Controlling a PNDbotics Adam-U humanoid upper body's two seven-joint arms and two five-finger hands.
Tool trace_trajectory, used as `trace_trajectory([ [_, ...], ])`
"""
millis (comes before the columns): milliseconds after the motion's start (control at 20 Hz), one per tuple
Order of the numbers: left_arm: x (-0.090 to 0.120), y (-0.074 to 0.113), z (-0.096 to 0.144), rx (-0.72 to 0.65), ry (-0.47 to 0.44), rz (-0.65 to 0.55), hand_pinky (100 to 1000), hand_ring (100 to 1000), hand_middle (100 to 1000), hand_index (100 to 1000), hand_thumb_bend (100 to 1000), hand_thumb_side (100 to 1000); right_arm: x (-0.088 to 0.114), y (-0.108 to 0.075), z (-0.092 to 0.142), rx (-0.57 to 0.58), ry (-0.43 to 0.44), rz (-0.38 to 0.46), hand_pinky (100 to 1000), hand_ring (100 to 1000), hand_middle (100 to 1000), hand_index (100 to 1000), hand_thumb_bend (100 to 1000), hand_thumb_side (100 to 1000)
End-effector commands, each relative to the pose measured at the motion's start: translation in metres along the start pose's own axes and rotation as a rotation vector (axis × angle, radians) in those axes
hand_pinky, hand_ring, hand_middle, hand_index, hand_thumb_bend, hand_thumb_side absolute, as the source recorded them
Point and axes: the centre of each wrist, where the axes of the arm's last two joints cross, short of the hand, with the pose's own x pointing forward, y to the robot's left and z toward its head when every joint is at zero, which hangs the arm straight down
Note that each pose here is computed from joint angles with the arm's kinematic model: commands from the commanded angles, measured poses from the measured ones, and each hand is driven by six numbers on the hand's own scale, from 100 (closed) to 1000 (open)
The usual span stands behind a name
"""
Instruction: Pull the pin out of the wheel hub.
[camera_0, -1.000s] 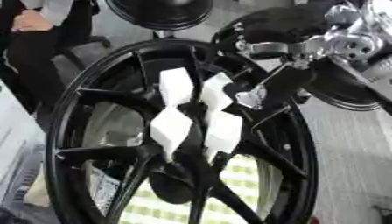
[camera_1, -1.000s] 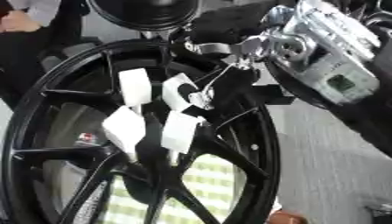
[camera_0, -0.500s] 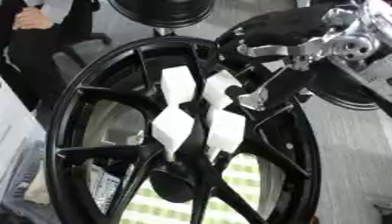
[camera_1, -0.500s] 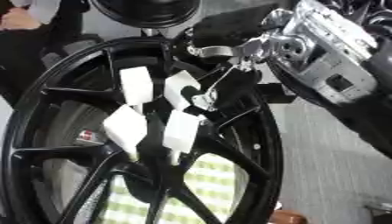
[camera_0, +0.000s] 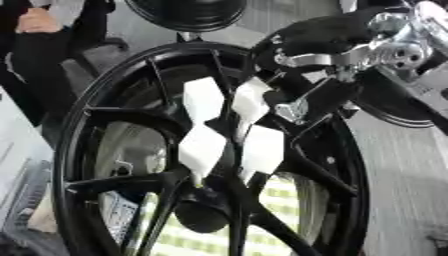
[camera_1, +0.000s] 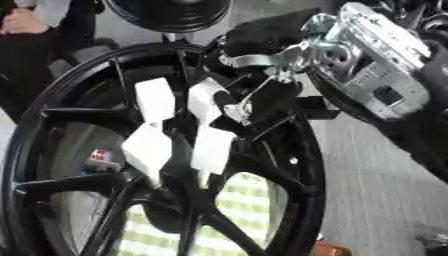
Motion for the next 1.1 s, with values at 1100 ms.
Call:
trace_trajectory([
  [1100, 0.006, 0.002, -0.001, -0.036, -0.010, -0.015, 842, 756, 767, 832, 123, 934, 0.004, -0.017, 0.036, -0.132, 0.083, 0.055, 986, 938, 887, 912, 307, 358],
])
